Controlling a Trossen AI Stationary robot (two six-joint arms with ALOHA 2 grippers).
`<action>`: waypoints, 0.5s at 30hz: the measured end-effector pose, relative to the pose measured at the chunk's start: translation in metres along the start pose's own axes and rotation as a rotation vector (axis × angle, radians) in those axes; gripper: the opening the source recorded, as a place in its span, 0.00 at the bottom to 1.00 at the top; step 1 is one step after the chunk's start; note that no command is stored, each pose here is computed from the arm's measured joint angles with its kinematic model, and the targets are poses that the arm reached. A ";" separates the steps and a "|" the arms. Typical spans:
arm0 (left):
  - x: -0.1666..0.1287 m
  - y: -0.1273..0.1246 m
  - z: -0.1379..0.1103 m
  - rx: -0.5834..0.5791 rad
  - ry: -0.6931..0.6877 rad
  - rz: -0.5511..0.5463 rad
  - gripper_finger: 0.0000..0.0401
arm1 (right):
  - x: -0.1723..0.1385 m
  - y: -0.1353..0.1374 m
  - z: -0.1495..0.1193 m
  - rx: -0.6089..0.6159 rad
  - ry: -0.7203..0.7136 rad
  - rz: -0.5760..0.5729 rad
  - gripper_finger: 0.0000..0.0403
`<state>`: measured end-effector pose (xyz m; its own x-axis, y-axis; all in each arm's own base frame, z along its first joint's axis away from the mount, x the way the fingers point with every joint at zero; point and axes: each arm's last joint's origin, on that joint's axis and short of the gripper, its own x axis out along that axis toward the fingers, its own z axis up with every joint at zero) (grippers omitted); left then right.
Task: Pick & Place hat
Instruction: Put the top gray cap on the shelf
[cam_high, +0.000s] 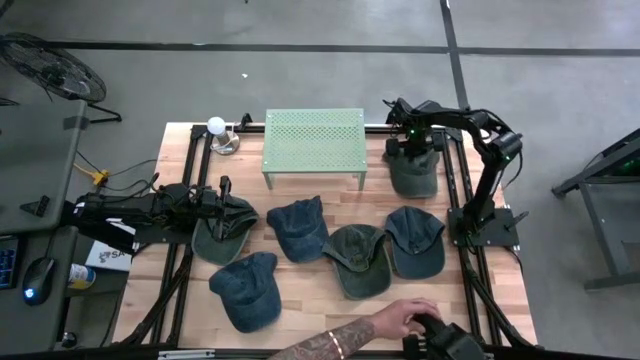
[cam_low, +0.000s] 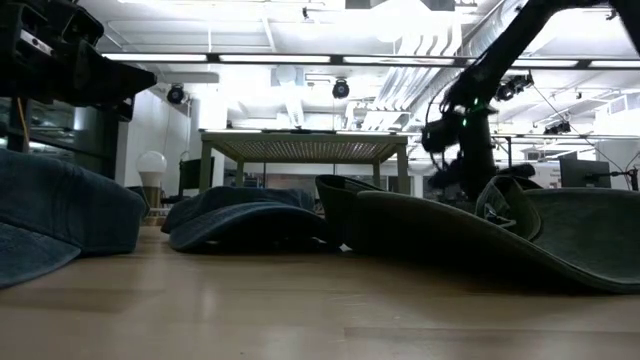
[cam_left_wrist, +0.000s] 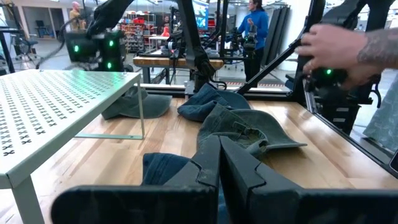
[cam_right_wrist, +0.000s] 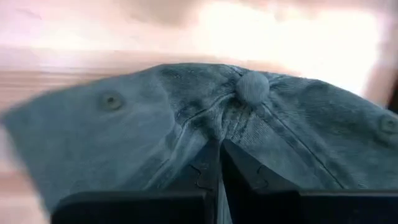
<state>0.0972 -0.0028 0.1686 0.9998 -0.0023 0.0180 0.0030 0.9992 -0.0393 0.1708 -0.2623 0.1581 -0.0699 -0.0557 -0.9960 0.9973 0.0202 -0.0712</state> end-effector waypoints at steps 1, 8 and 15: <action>0.000 0.000 0.000 0.000 0.000 0.000 0.01 | -0.007 0.000 0.000 0.005 -0.020 0.027 0.03; 0.000 0.000 0.000 0.000 0.000 0.000 0.01 | -0.032 -0.001 -0.003 0.001 -0.097 0.120 0.20; 0.000 0.000 0.000 0.000 0.000 0.000 0.01 | -0.033 -0.001 -0.005 0.002 -0.091 0.118 0.48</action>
<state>0.0972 -0.0028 0.1686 0.9998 -0.0027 0.0181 0.0034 0.9992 -0.0394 0.1723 -0.2559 0.1907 0.0499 -0.1433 -0.9884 0.9985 0.0296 0.0461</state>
